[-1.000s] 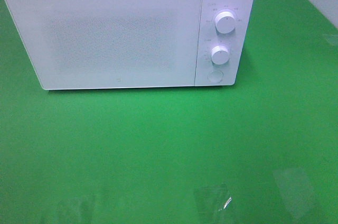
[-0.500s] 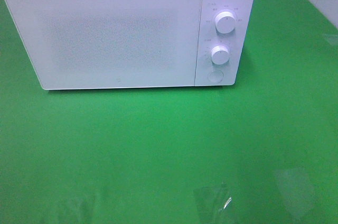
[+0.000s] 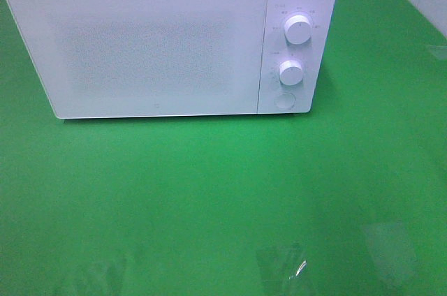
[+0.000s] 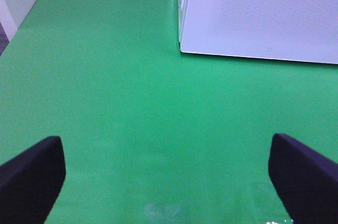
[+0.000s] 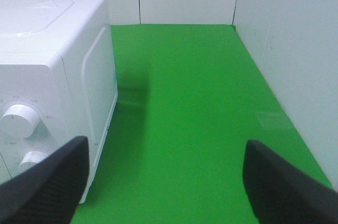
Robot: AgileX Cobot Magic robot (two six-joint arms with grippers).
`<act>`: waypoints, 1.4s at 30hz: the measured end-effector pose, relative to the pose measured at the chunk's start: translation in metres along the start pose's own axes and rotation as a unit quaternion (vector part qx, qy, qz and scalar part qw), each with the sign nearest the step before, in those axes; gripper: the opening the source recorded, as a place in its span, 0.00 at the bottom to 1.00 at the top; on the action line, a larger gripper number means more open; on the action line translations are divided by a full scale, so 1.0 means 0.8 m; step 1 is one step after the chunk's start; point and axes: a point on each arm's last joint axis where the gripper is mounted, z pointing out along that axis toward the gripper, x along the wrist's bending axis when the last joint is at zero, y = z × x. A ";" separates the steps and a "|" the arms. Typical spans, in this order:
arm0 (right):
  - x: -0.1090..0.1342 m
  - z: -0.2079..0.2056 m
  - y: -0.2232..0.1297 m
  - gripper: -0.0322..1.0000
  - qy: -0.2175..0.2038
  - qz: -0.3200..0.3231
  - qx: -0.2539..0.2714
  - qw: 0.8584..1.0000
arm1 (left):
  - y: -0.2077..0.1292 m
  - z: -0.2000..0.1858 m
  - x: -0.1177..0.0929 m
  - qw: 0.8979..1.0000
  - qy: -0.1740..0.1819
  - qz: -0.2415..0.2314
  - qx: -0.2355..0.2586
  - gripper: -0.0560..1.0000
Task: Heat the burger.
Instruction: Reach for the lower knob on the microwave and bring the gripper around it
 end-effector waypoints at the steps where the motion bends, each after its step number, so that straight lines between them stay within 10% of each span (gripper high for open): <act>1: 0.000 0.008 -0.002 0.77 0.002 -0.002 -0.001 1.000 | 0.000 0.000 0.000 1.000 0.000 0.000 0.000 0.99; 21: -0.005 0.050 -0.062 0.77 -0.048 0.014 -0.054 0.997 | 0.000 0.000 0.000 1.000 0.000 0.000 0.000 0.99; 42: 0.090 0.067 -0.104 0.77 -0.022 -0.038 -0.062 0.997 | 0.000 0.000 0.000 1.000 0.000 0.000 0.000 0.99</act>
